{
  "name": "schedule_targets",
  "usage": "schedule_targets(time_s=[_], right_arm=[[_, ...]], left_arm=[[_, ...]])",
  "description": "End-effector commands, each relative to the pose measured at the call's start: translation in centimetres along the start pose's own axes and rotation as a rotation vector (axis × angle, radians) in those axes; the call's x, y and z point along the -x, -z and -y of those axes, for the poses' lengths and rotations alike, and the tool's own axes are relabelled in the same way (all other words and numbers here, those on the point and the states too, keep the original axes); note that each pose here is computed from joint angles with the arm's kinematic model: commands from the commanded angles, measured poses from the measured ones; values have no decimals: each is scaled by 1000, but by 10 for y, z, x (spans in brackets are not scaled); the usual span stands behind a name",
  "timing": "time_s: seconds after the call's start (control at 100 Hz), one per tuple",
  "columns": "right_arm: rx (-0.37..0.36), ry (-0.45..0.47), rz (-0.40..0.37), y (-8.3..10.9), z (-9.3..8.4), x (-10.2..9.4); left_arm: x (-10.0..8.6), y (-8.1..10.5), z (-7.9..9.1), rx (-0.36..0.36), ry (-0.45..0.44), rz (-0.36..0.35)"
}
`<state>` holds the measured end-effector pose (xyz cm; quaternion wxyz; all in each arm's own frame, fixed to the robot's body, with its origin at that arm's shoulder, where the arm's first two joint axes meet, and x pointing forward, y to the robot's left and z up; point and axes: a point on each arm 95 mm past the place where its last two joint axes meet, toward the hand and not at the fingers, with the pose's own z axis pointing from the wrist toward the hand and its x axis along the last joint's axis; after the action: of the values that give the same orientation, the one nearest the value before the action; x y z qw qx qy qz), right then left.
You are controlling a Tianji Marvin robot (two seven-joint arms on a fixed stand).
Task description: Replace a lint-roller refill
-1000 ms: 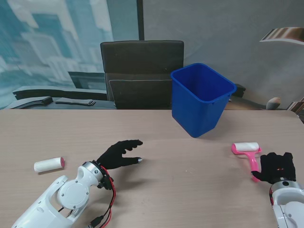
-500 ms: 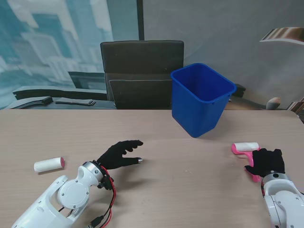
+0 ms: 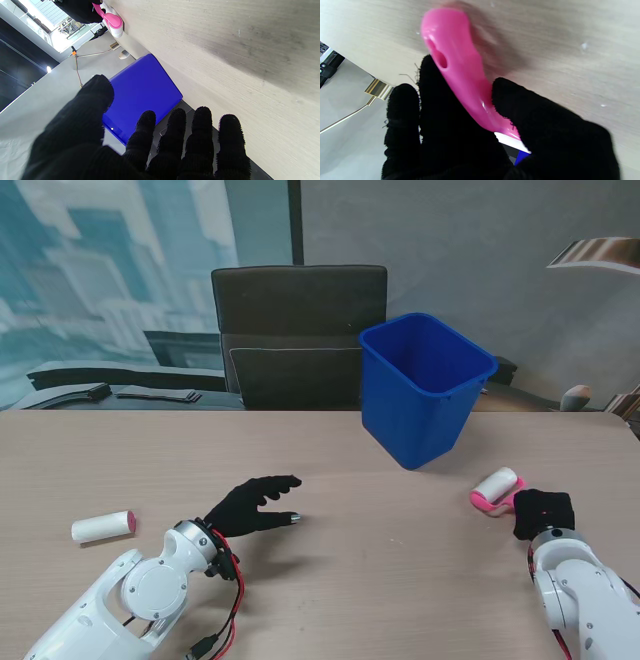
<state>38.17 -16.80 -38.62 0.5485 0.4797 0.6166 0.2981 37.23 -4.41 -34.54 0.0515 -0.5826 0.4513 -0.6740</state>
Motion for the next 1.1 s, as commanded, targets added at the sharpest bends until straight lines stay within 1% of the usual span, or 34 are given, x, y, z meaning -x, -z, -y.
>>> schedule_targets(time_s=[0.0,0.16,0.27,0.47,0.62,0.82,0.98,1.09], right_arm=[[-51,-4,-13,1,12,-7],[-57,-31,-19,-5,13,-12],[-35,-58,-38,-7,10,-16],[77,-133,-100,-4,-7,-22],[172,-189,-145,5,-24,-26],[305,-279,-241,23,-55,-38],[413,-373,-335,37,-86,-56],[476,-448,-426,45,-106,-75]], left_arm=[[-2,1,-3,19,5,-4],[-2,1,-3,18,6,-7],[-2,1,-3,16,6,-10],[-3,1,-4,15,11,-13],[-3,1,-5,18,19,-16],[-5,-1,-6,20,40,-21],[-12,-4,-9,27,91,-8],[-20,-6,-10,35,164,6]])
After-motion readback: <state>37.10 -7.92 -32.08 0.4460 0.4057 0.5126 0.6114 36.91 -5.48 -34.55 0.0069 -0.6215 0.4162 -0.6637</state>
